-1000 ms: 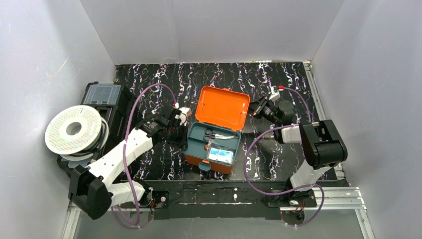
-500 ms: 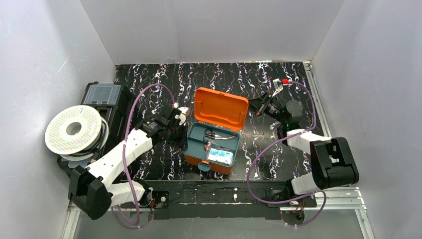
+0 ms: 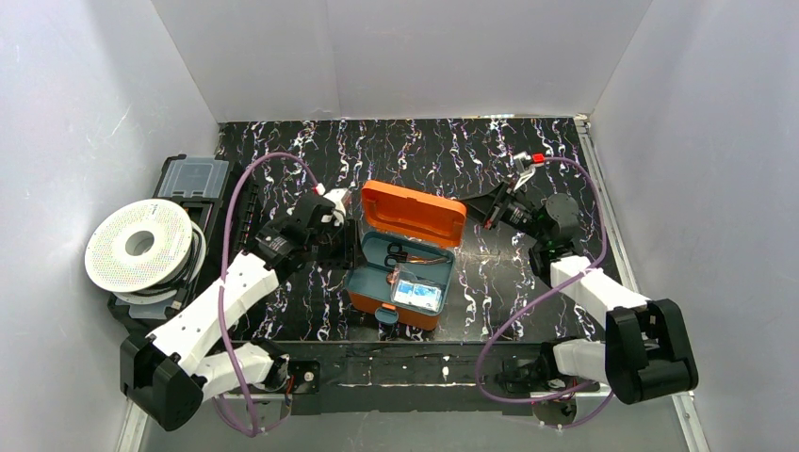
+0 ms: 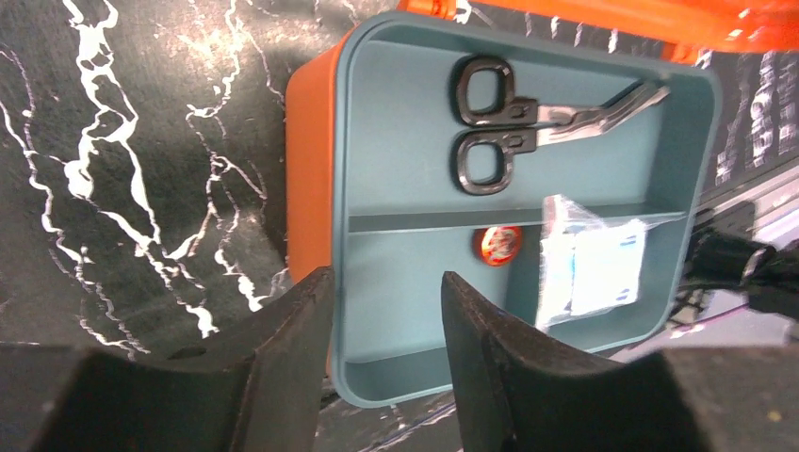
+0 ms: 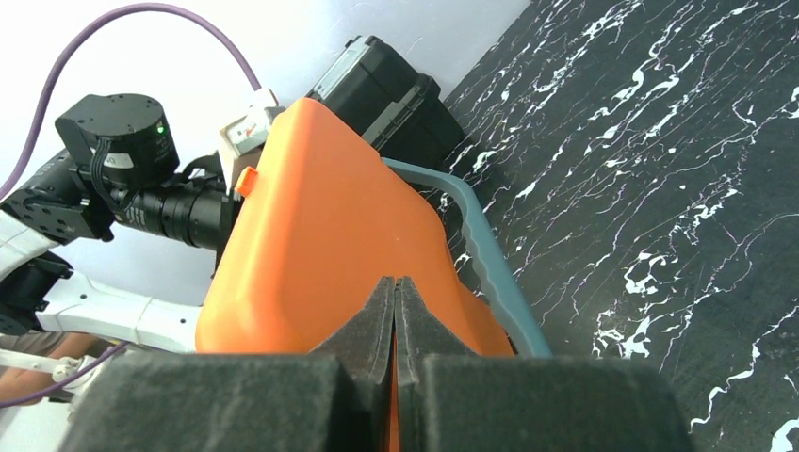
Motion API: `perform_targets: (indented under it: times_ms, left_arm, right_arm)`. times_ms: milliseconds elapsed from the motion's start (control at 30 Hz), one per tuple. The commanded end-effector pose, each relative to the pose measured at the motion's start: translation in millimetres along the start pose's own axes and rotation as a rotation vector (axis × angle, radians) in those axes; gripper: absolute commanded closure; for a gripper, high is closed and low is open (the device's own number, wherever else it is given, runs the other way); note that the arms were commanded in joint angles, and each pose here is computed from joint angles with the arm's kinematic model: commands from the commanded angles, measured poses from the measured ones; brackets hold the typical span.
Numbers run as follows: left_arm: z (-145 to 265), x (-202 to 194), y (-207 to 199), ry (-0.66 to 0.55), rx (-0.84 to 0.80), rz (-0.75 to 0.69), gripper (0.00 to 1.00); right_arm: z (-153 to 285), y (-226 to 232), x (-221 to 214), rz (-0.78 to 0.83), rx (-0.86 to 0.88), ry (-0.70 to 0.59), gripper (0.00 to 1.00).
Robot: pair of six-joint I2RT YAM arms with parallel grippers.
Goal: Organize the medicine kit
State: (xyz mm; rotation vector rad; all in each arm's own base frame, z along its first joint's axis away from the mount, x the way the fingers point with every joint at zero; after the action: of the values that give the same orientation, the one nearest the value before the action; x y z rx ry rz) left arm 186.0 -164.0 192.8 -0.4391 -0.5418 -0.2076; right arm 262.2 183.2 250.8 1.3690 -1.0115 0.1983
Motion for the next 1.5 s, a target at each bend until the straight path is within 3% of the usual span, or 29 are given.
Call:
perform_targets:
  times_ms: [0,467,1033,1467]
  left_arm:
    - [12,12,-8,-0.106,-0.034,0.053,0.53]
    - [32,4,-2,-0.230,-0.034,0.120,0.46]
    - [52,-41,12,-0.194,-0.032,0.161,0.45]
    - [84,-70,10,-0.132,-0.075,0.173,0.44]
  right_arm:
    - [5,11,-8,0.050,0.015,0.028,0.99]
    - [11,40,-37,0.112,0.012,0.101,0.99]
    - [25,59,-63,0.136,-0.109,0.179,0.98]
    - [48,82,-84,0.099,-0.106,0.268,0.93]
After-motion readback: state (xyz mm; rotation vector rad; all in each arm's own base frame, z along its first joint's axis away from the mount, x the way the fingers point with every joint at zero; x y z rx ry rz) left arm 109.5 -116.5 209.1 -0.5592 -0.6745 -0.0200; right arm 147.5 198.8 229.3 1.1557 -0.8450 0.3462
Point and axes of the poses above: each gripper's point midway between its finger pads, its own z axis back along the fingers, its own y axis along the line the jaws close on, x = y × z, the point moved 5 cm from there along z, back along the fingers, and after that the axes turned 4 degrees about -z, right-handed, at the moved point
